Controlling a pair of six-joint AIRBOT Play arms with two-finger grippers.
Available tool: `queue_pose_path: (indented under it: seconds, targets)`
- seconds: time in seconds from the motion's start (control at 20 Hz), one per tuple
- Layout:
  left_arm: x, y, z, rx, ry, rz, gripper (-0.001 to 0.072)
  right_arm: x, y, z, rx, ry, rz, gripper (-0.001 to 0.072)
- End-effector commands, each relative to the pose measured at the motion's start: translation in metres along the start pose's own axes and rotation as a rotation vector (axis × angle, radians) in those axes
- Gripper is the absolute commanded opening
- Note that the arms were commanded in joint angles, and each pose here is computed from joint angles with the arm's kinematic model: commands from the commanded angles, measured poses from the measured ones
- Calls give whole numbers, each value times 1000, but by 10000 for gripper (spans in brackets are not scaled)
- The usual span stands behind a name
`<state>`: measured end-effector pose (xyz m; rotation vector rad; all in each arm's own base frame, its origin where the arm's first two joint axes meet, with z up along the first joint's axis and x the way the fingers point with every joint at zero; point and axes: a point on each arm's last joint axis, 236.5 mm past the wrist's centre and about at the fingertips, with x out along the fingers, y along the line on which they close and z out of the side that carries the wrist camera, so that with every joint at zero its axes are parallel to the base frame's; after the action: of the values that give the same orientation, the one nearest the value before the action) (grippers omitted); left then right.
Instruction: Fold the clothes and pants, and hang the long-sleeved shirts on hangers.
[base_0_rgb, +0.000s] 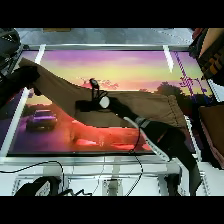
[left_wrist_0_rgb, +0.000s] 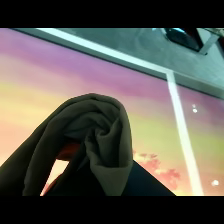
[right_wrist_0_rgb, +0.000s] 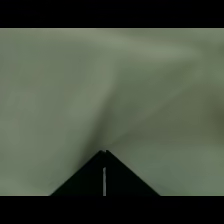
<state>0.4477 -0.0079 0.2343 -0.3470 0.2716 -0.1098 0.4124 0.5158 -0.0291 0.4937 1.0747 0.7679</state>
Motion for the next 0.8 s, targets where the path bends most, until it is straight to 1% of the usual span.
queue_pose_path:
  seconds: [0.0, 0.2, 0.35, 0.45, 0.5, 0.6, 0.75]
  targets:
    - [-1, -7, 1, -35, -3, -24, 18, 25, 26, -22, 3, 26, 36, 31]
    - [6, -5, -7, -41, 20, -22, 17, 19, 11, -13, 15, 33, 16, 32]
    - [23, -19, -32, -39, 85, -57, 17, -9, -26, 11, 19, 67, -45, 32]
    - [43, -45, -61, -14, 145, -108, 18, -41, -56, 34, 51, 87, -85, 32]
    - [54, -60, -75, 28, 155, -132, 17, -61, -70, 45, 67, 97, -104, 32]
    - [77, -94, -106, 59, 171, -175, 17, -108, -93, 68, 32, 108, -134, 32]
    - [89, -163, -183, 34, 295, -286, 17, -180, -116, 97, -9, 92, -177, 32]
